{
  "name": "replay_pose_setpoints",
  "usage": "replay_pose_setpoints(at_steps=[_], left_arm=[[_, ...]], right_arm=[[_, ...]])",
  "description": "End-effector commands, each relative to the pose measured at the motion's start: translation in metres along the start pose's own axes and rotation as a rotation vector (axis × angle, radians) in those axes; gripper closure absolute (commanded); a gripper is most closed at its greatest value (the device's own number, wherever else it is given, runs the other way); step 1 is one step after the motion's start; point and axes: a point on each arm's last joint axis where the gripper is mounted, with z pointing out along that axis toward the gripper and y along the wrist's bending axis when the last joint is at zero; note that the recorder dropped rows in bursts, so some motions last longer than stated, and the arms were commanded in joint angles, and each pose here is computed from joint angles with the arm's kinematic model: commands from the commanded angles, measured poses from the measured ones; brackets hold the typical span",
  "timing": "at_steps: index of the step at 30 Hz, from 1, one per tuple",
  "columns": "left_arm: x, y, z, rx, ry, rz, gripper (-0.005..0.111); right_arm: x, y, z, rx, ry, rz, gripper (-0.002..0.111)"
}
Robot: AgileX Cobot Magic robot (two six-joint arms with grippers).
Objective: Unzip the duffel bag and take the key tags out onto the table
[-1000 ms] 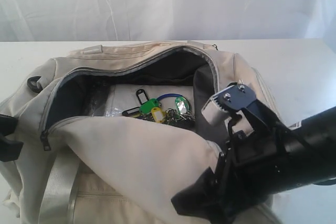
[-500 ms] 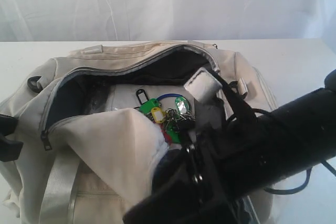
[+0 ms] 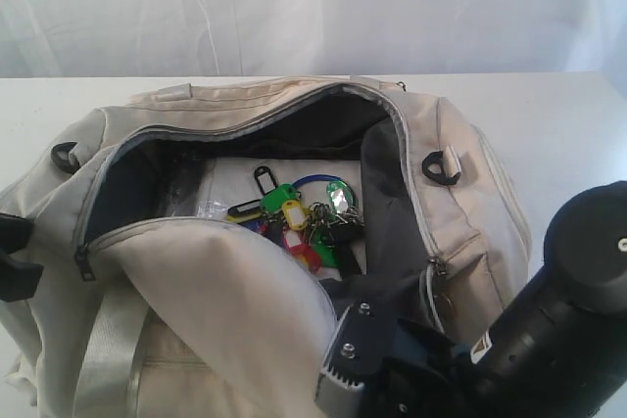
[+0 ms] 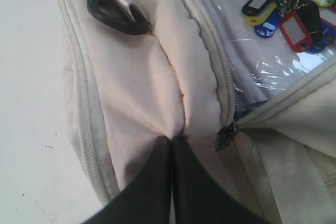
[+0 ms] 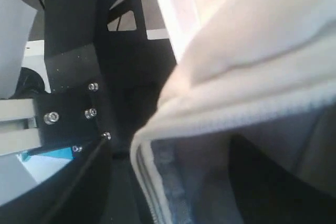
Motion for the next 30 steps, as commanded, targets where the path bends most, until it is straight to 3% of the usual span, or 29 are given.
replay_pose_setpoints(at_steps=[1, 6, 13, 16, 21, 24, 28, 30], left_arm=[[-0.008, -0.002, -0.011, 0.028, -0.01, -0.053, 0.107], [-0.037, -0.006, -0.038, 0.103, -0.067, 0.006, 0.107], [-0.068, -0.022, -0.059, 0.298, -0.093, 0.111, 0.107], [-0.069, -0.022, -0.047, 0.281, -0.046, 0.136, 0.107], [-0.061, -0.01, -0.026, 0.15, 0.134, 0.224, 0.105], [-0.055, -0.003, -0.019, 0.064, 0.233, 0.231, 0.085], [-0.053, 0.003, -0.017, 0.005, 0.276, 0.193, 0.033], [-0.056, 0.004, -0.021, -0.007, 0.269, 0.162, 0.021]], right_arm=[[0.003, -0.006, 0.008, 0.014, 0.025, 0.034, 0.049], [0.002, -0.01, 0.01, 0.043, 0.01, 0.04, 0.049], [0.002, -0.011, 0.01, 0.049, 0.005, 0.075, 0.049], [0.002, -0.011, 0.01, 0.049, 0.004, 0.085, 0.049], [0.002, -0.011, 0.01, 0.049, 0.004, 0.087, 0.049], [0.002, -0.011, 0.01, 0.049, 0.004, 0.087, 0.049], [0.002, -0.011, 0.01, 0.049, 0.004, 0.087, 0.049], [0.002, -0.011, 0.01, 0.049, 0.004, 0.087, 0.049]])
